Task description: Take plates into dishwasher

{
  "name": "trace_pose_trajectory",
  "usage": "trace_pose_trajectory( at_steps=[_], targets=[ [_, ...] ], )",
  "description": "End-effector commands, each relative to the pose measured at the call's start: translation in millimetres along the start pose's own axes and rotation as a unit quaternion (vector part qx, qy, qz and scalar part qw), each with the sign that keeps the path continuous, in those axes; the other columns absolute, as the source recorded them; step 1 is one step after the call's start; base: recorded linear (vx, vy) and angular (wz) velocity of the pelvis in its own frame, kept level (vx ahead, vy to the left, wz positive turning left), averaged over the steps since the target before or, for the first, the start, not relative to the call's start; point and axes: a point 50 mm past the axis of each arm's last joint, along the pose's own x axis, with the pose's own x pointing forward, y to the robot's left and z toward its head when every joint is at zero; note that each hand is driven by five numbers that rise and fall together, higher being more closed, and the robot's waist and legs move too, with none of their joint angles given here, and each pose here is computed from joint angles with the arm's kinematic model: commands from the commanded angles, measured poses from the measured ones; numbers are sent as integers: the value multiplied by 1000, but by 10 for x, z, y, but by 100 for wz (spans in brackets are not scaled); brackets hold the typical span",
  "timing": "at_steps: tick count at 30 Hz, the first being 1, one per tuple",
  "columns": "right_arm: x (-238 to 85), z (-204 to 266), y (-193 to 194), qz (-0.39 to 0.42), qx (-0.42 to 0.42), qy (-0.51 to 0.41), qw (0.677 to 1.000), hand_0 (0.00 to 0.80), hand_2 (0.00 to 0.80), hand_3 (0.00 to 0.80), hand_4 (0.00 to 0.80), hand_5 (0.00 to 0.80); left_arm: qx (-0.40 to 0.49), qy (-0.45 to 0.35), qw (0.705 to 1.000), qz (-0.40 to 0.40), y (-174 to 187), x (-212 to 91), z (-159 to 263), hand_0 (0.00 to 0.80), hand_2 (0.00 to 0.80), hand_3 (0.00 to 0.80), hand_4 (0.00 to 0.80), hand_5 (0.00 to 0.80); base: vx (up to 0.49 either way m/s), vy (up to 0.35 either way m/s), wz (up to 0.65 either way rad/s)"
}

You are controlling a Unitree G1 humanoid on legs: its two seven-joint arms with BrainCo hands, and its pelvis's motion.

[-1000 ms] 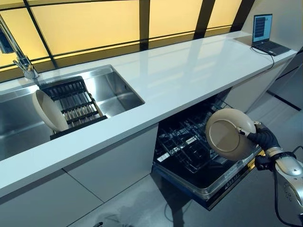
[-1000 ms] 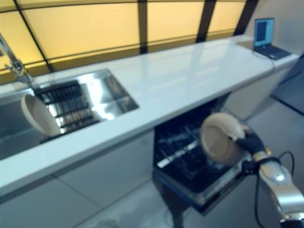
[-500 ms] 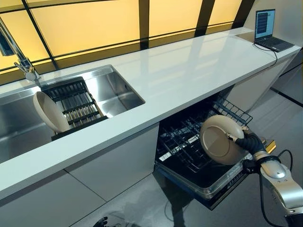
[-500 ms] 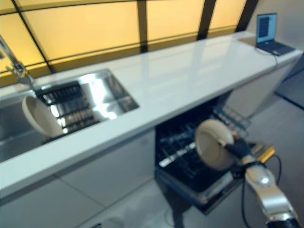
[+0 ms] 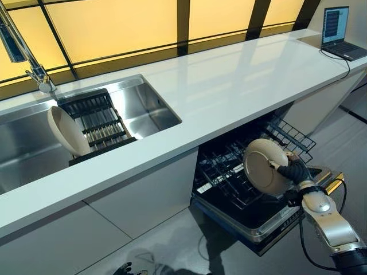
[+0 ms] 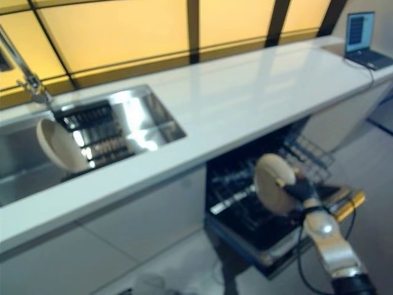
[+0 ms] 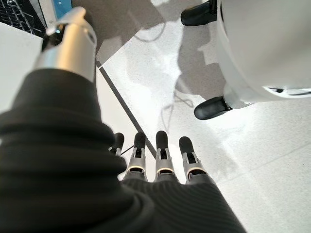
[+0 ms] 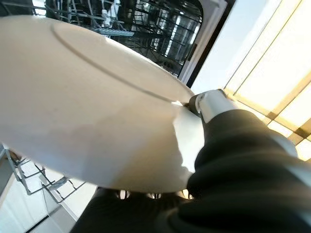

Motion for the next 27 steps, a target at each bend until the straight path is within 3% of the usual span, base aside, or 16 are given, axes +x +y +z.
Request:
trace_pose_trajectory(
  at_steps=[1, 27],
  targets=[
    [159, 392, -21, -45, -10, -84, 995, 800, 800, 800, 800, 800, 54, -27, 998, -9, 5, 51, 224, 0, 0, 0, 0, 0, 0, 0, 0],
    [320, 200, 300, -13, -97, -24, 995, 800, 800, 800, 800, 800, 70, -45, 996, -20, -68, 93, 426, 0, 0, 0, 0, 0, -2, 1, 3]
  ],
)
